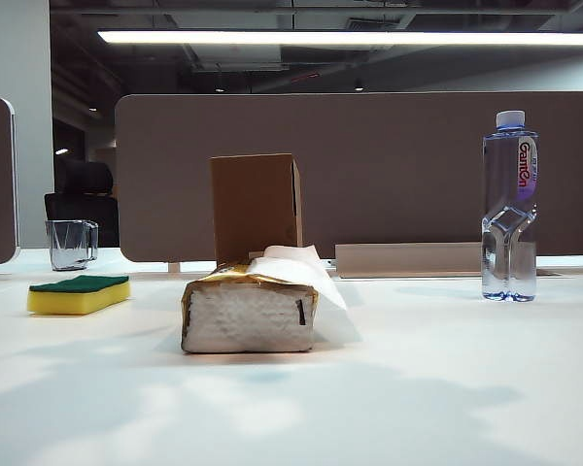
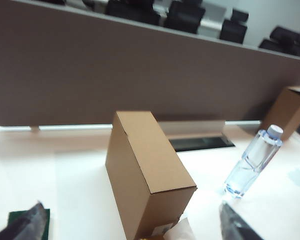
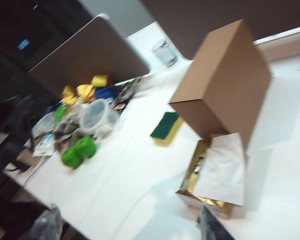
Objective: Move the sponge from left to right to wipe the table, avoiding obstacles on the table, and finally reaching the bottle of mineral water.
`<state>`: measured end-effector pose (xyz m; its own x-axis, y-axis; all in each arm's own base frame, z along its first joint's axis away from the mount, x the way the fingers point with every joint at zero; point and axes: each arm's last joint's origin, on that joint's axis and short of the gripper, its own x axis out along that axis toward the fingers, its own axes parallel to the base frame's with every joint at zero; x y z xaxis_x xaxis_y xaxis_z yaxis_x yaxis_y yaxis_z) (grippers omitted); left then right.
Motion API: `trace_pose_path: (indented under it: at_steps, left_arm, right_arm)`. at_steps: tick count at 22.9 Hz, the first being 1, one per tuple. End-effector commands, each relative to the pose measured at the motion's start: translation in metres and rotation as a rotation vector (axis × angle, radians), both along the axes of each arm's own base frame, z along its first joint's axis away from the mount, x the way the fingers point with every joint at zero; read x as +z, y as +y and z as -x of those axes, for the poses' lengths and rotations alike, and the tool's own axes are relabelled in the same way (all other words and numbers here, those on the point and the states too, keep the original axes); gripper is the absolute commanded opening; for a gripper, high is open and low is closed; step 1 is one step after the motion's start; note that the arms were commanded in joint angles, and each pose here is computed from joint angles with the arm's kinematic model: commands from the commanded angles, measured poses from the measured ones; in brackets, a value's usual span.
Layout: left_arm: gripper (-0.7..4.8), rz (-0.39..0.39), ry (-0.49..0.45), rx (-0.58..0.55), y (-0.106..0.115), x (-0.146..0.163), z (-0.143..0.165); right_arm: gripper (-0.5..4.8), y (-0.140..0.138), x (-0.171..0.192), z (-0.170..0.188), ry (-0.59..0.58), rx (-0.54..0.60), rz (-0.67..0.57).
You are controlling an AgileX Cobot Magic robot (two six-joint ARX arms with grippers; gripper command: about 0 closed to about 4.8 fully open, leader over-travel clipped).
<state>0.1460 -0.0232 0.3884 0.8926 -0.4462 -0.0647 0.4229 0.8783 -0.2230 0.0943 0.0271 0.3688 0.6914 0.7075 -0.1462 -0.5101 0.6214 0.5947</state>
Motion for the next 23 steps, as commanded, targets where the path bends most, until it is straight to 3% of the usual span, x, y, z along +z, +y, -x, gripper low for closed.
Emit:
trace_pose_path:
  at_steps: [1, 6, 13, 23]
  left_arm:
    - [4.79, -0.003, 0.052, -0.027, -0.002, 0.003, -0.017]
    - [4.79, 0.0, 0.192, -0.012, 0.01, -0.011, -0.07]
    - [4.79, 0.123, 0.46, -0.085, 0.054, -0.056, -0.129]
    - [4.79, 0.092, 0.585, -0.109, 0.069, -0.104, -0.209]
  right_arm:
    - [3.51, 0.001, 0.012, -0.008, 0.012, 0.031, -0.008]
    - [3.5, 0.006, 0.019, -0.033, 0.09, 0.128, -0.035]
    - [3.46, 0.009, 0.007, -0.052, 0.225, 0.187, -0.062]
    - [3.46, 0.03, -0.009, -0.076, 0.362, 0.302, -0.061]
